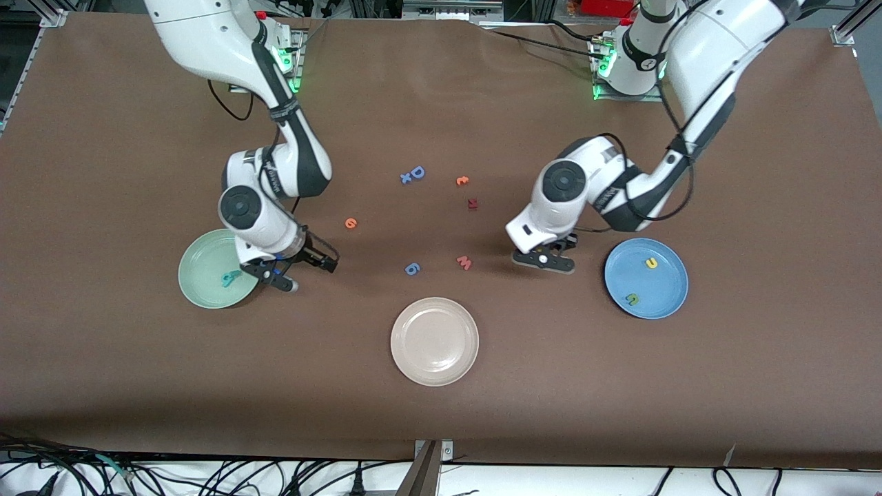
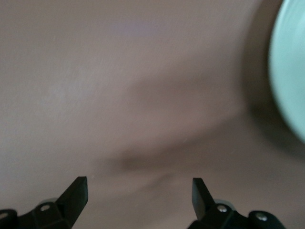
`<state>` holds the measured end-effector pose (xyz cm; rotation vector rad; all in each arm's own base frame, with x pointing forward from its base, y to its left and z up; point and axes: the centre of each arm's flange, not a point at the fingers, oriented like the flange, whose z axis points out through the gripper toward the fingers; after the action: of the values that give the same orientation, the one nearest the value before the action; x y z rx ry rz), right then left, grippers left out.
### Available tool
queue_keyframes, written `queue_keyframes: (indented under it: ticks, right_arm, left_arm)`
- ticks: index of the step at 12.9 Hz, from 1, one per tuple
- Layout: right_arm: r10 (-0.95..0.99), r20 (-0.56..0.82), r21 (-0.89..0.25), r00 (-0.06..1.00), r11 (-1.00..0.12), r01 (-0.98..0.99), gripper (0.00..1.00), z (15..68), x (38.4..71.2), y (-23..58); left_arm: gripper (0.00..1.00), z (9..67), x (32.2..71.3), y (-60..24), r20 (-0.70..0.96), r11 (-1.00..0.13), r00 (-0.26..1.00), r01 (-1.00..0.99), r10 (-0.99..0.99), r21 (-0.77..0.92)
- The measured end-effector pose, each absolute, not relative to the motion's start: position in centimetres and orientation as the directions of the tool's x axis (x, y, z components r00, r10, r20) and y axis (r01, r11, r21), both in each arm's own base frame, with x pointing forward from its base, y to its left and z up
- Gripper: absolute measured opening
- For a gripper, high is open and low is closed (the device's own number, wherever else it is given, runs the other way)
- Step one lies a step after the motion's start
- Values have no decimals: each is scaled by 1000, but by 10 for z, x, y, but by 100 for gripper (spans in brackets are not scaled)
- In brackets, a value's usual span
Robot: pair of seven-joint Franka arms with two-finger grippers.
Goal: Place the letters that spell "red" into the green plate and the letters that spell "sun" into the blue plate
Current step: 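Place the s on the blue plate while the right gripper reaches the e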
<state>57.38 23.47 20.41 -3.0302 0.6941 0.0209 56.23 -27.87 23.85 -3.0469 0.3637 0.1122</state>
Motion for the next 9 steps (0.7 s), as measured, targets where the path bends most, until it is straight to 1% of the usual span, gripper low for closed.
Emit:
queue_keyframes:
  ticks: [2, 4, 7, 9]
  right_arm:
    - [-453, -5, -35, 892, -891, -453, 97, 195, 551, 252]
    - [-475, -8, -35, 880, -880, -475, 97, 195, 535, 266]
    - [-491, -4, -45, 871, -870, -491, 97, 199, 518, 285]
    - [-491, 3, -45, 871, -871, -490, 97, 192, 507, 291]
  left_arm:
    - [29, 245, 586, -223, -113, -954, 950, -298, -292, -42]
    - [29, 244, 603, -165, -128, -931, 925, -363, -358, -23]
    - [29, 238, 613, -103, -144, -907, 898, -420, -416, 2]
    - [29, 226, 614, -78, -160, -898, 885, -439, -437, 28]
